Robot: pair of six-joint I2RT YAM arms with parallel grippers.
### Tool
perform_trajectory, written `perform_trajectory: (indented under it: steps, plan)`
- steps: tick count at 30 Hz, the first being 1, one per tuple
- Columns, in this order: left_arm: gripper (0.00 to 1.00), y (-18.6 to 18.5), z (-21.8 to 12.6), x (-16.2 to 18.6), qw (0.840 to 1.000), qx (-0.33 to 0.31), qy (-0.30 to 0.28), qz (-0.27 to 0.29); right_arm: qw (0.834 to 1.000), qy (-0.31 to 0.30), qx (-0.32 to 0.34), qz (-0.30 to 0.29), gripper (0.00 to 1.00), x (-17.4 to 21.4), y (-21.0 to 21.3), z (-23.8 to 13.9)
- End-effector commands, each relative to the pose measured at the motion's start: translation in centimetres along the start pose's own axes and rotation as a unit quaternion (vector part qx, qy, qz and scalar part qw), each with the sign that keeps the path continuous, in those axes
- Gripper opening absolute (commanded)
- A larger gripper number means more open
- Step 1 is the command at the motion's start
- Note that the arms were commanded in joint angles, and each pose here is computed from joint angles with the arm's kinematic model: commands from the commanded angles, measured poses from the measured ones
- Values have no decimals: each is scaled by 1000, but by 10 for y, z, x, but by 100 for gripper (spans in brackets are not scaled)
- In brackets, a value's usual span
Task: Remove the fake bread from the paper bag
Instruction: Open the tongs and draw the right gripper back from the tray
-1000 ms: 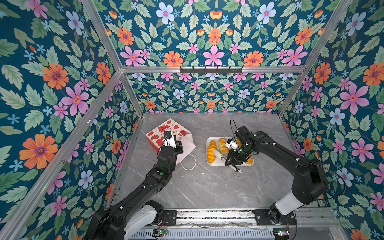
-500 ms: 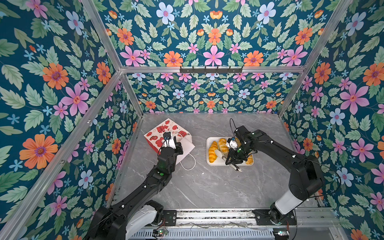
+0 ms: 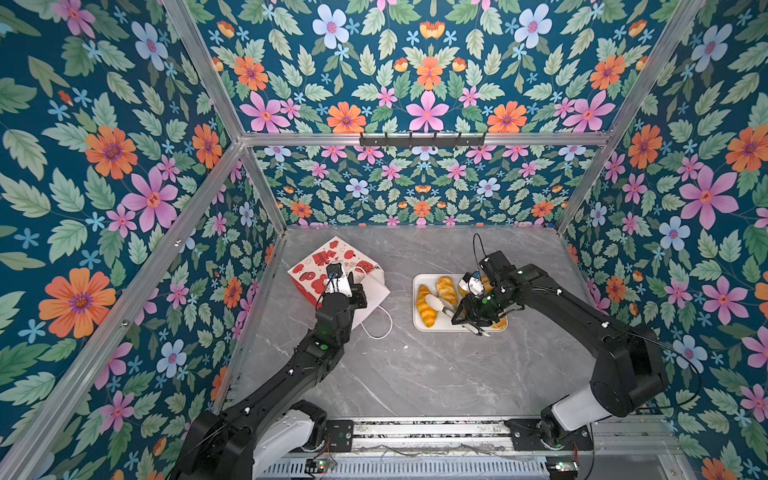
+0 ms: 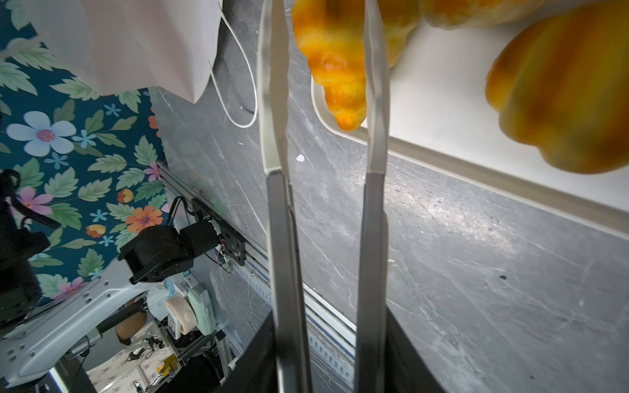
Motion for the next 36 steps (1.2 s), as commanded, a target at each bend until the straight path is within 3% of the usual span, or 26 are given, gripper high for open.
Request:
perform_trajectory:
  steps: [1,8,14,19,24,32,36]
  plan:
    - [0,-2,0,-7,1000,7,-17,-12,999,-14,-35,-9,42,-2,8,-4]
    - [0,-2,-1,-11,1000,7,-22,-12,997,-79,-23,-2,40,-6,1,-26]
    - [0,-2,-2,-14,1000,6,-26,-10,983,-169,66,7,38,-8,-16,-64]
    - [0,-2,-4,-19,999,11,-30,-15,957,-232,172,35,38,-13,-40,-94]
    - [0,-3,-6,-25,999,14,-34,-17,934,-236,242,113,38,-24,-93,-99]
    - [0,-2,-16,-38,998,22,-46,-23,919,-226,237,219,37,-39,-167,-85]
    - [0,0,-21,-43,998,24,-55,-30,904,-211,276,250,37,-43,-192,-76]
Point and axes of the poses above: each gripper's point midway between its finger pads, its own z axis out along the fingers, its own y axis along the line the jaws close on, x = y × z, the point moved 9 cm from there along -z, back along the fingers, and after that the axes turned 1 degree about z, right-handed, at the moved point
